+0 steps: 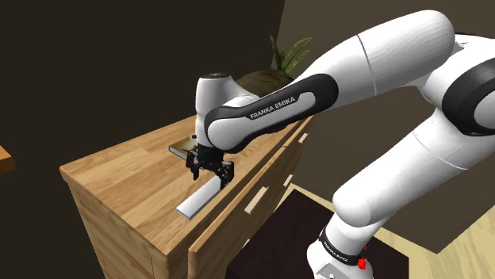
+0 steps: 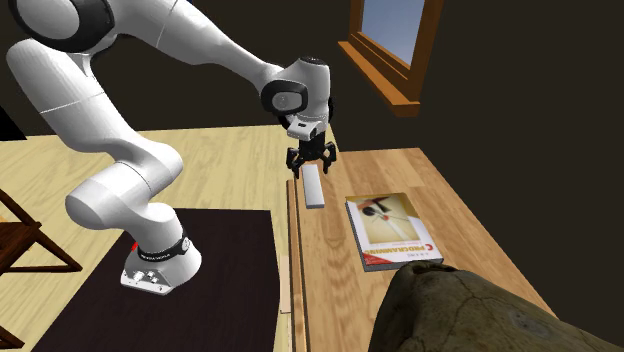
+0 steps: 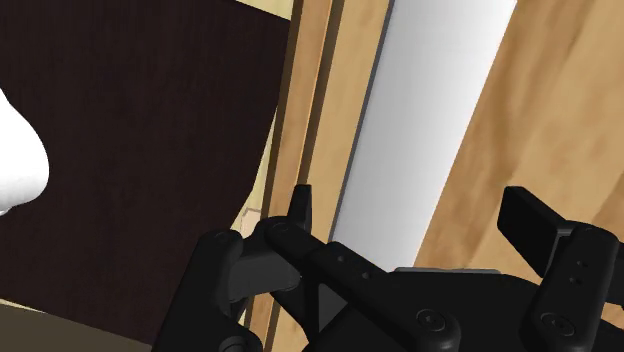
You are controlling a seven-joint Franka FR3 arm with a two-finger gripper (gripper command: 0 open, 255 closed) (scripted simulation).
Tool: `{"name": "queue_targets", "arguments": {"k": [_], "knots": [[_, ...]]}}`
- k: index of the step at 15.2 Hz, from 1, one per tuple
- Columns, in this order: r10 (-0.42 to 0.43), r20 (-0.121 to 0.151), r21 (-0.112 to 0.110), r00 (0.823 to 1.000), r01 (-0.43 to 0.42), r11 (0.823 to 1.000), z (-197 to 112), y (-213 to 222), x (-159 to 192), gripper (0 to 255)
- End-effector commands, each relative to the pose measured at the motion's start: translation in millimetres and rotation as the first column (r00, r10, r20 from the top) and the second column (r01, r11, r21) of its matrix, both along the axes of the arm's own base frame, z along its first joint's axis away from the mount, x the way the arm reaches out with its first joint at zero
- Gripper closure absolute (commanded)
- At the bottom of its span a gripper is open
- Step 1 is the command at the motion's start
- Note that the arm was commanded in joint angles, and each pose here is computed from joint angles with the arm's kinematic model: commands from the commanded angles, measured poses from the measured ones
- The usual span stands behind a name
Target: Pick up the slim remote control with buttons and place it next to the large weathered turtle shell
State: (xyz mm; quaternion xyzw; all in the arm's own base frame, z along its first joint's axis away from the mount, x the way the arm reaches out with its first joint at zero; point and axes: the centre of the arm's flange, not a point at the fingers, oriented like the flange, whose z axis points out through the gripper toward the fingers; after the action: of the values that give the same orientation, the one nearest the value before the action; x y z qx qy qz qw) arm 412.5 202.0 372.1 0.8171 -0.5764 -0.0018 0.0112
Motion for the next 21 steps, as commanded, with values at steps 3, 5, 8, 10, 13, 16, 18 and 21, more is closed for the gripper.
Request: {"name": "queue_targets", "arguments": {"k": [3,5,8,10,13,16,18,21], "knots": [[-0.026,0.002,0.002,1.0,0.026,1.0,-22.6,0.3,2.7,0],[-0.026,0.002,0.002,1.0,0.026,1.0,-33.2,0.1,2.5,0],[-0.026,0.002,0.002,1.0,0.026,1.0,-41.5,0.0,2.4,0],[-0.026,0.002,0.002,1.0,0.026,1.0,-41.5,0.0,2.4,0],[-0.026,0.002,0.002,1.0,0.026,1.0,-41.5,0.0,2.4,0],[-0.026,0.002,0.002,1.0,0.026,1.0,-41.5,0.0,2.4,255],[-0.026,0.002,0.002,1.0,0.026,1.0,-41.6,0.0,2.3,255],[-0.026,0.002,0.002,1.0,0.026,1.0,-41.5,-0.1,2.3,255]]}}
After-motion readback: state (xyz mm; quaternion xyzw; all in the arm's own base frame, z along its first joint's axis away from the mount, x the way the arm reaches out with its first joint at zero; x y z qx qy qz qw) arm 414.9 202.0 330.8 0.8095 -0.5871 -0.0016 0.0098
